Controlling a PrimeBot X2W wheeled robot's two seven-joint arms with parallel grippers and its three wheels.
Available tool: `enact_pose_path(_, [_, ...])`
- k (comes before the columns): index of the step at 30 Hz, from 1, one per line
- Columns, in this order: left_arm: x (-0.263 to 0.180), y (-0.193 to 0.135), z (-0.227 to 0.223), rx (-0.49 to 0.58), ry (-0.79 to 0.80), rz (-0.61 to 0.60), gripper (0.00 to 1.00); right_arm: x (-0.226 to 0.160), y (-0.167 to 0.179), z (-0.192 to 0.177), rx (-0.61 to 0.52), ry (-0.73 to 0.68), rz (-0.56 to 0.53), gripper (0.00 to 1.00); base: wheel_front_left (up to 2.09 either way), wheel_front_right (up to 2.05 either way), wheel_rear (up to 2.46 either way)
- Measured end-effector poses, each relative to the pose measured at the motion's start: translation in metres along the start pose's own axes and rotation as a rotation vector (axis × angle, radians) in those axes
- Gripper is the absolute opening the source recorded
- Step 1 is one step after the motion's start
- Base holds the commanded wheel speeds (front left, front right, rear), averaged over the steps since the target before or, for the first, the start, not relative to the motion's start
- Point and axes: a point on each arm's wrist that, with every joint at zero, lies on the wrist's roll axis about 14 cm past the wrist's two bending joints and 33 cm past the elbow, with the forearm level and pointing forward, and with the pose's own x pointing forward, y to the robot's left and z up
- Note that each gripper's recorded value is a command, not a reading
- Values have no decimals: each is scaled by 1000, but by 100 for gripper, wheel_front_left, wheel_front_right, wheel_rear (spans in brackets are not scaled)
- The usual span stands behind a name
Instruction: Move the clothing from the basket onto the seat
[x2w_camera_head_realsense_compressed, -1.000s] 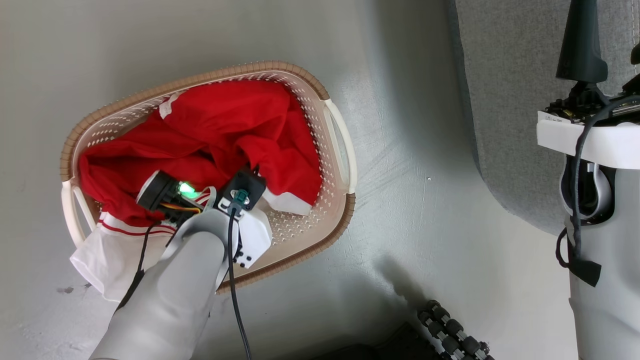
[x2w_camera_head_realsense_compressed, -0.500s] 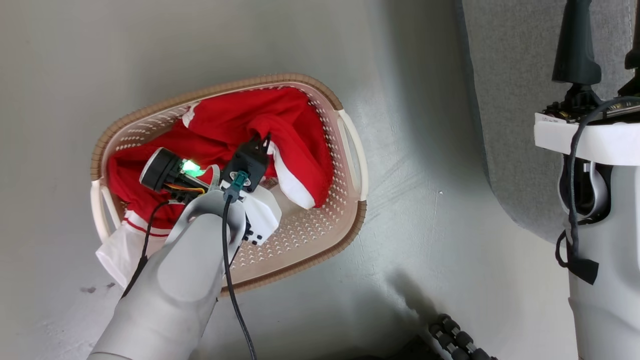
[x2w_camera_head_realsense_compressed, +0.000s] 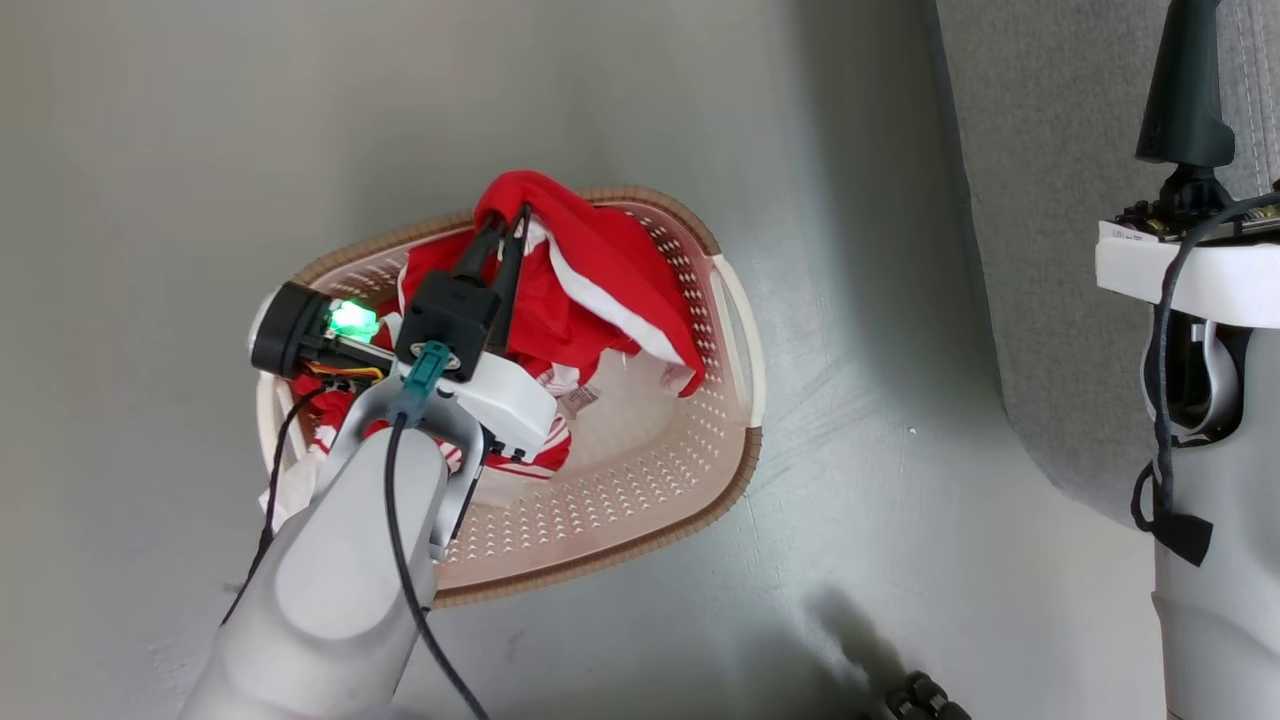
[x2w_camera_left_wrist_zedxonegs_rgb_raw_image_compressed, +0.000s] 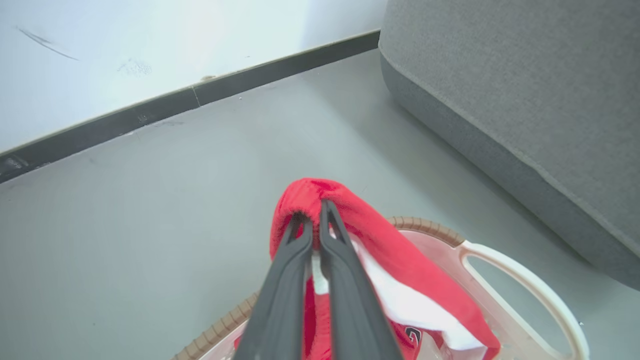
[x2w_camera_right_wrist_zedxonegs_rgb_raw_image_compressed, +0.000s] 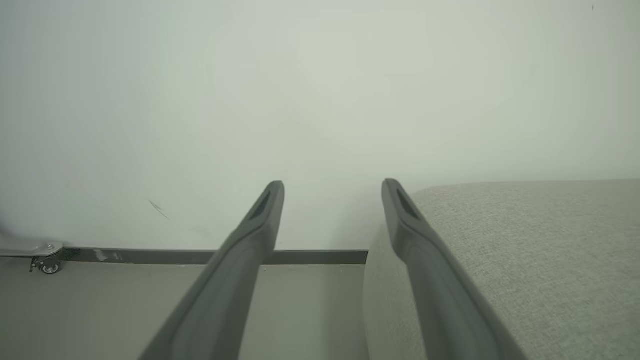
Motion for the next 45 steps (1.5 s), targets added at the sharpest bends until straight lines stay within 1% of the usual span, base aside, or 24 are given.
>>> enact_pose_path(8, [-21, 28, 57, 8, -160, 107, 0, 1, 15, 17, 26, -36, 34, 100, 0, 0, 0])
enact_pose_path(17, [-57, 49, 117, 22, -326, 195, 0, -4, 27, 36, 13, -64, 65, 100, 0, 0, 0])
enact_pose_path(28, [-109, 60, 177, 43, -481, 261, 0, -24, 38, 56, 13, -73, 95, 100, 0, 0, 0])
enact_pose_path(33, [-129, 67, 201, 78, -537, 284, 0, -36, 42, 65, 16, -77, 107, 100, 0, 0, 0])
enact_pose_path(40, [-158, 71, 227, 127, -593, 297, 0, -55, 62, 74, -15, -71, 182, 100, 0, 0, 0])
enact_pose_path(45, [-182, 80, 250, 156, -648, 338, 0, -68, 78, 84, -36, -82, 243, 100, 0, 0, 0])
